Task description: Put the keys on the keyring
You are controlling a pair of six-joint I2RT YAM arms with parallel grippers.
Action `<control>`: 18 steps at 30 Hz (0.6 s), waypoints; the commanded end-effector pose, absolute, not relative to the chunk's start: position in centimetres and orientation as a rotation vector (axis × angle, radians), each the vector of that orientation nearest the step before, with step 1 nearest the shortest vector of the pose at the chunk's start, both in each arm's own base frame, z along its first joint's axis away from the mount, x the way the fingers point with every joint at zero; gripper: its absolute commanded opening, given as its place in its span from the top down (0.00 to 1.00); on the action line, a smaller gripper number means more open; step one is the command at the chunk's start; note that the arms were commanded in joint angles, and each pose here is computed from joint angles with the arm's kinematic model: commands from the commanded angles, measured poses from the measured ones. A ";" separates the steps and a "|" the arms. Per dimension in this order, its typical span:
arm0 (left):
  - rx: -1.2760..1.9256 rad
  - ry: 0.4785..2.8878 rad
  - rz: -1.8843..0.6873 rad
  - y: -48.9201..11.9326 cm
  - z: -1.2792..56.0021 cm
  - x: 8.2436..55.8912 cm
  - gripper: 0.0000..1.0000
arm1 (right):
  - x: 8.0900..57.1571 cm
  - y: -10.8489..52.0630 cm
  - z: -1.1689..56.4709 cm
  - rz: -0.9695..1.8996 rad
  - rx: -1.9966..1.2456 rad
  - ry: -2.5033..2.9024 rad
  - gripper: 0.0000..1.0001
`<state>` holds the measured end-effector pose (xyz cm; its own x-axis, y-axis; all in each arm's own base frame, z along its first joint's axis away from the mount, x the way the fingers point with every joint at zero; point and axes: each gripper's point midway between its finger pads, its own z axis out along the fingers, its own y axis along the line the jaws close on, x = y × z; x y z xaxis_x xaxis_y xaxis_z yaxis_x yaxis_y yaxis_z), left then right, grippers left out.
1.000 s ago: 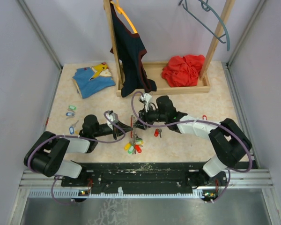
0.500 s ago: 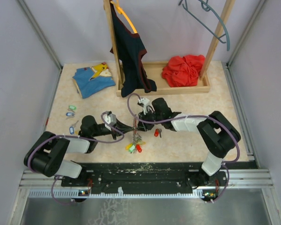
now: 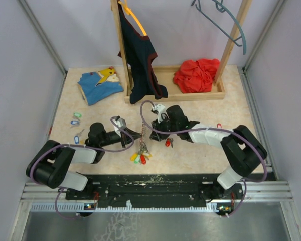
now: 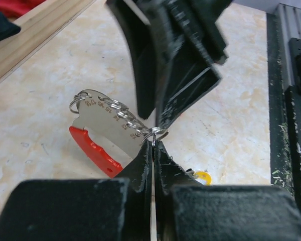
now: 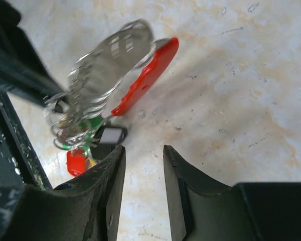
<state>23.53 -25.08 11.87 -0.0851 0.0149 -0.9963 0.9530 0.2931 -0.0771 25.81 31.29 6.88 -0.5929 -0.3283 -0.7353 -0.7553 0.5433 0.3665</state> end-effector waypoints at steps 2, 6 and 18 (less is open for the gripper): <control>0.889 1.488 -0.952 -24.8 11.7 26.2 1.00 | 25.8 31.4 11.3 0.933 -0.904 1.983 0.62; 0.875 1.530 -0.937 -24.7 11.2 26.7 1.00 | 25.8 32.6 12.2 0.981 -0.927 1.906 0.60; 0.903 1.568 -0.948 -24.9 10.2 26.8 1.00 | 28.4 35.1 11.8 1.002 -0.936 1.847 0.59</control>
